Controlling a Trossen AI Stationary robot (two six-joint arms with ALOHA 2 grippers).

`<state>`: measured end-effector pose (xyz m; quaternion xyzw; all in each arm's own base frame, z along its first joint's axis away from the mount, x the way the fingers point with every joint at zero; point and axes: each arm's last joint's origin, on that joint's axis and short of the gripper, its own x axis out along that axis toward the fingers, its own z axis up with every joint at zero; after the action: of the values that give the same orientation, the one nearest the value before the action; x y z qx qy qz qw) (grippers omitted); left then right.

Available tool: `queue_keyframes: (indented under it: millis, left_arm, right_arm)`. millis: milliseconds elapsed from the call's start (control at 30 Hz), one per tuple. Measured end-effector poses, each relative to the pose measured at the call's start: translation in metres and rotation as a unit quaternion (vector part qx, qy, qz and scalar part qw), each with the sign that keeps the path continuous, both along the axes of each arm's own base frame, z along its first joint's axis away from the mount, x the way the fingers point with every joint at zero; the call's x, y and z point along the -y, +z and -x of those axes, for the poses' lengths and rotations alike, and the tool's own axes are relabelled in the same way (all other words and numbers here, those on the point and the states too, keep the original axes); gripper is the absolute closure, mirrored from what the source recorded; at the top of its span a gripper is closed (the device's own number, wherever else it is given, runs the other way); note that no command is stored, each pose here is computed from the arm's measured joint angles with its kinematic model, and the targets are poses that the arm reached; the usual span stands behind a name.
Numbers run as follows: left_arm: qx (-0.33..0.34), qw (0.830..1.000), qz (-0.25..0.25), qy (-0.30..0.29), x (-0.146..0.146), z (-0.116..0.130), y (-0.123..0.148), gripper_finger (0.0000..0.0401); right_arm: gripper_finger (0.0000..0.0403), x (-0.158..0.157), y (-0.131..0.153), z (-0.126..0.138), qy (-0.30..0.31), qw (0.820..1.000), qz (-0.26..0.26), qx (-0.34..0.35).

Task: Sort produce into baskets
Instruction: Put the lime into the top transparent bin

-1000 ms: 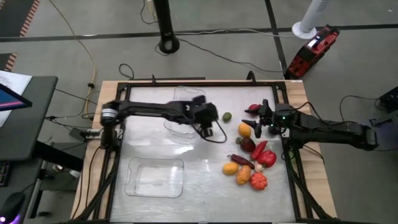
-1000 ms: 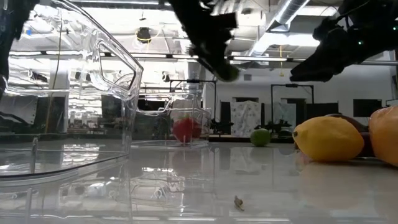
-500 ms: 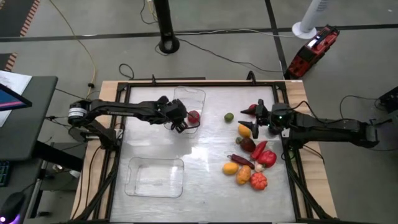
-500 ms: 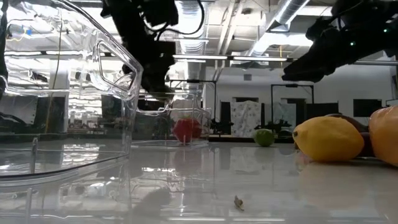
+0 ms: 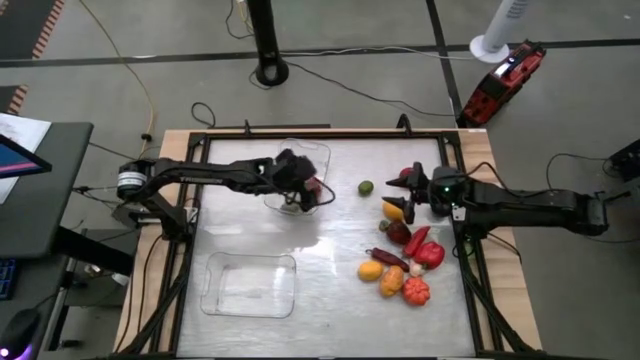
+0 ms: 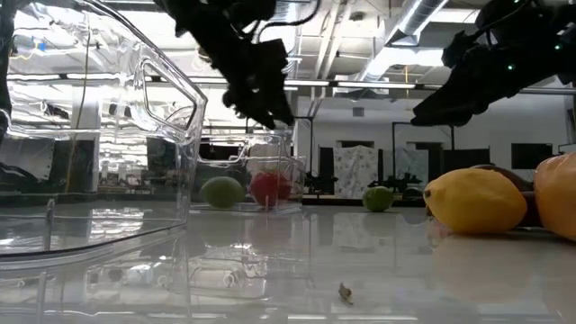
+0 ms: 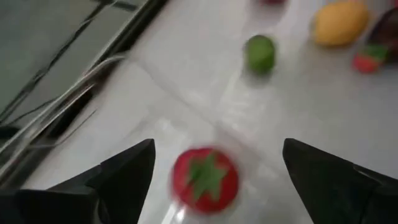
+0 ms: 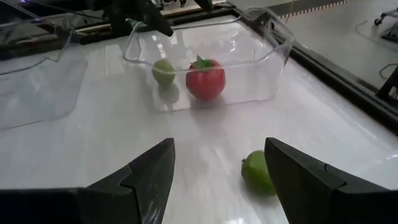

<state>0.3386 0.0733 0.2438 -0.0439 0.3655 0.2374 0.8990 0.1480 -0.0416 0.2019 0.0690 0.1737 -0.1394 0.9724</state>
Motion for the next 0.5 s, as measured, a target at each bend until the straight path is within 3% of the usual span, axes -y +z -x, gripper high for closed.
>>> queue_keyframes:
  millis: [500]
  left_arm:
    - [-0.063, 0.992, -0.007, -0.114, -0.036, -0.124, -0.044, 0.0058]
  right_arm:
    - [0.0126, -0.019, -0.008, 0.001, 0.003, 0.997, -0.065, -0.033]
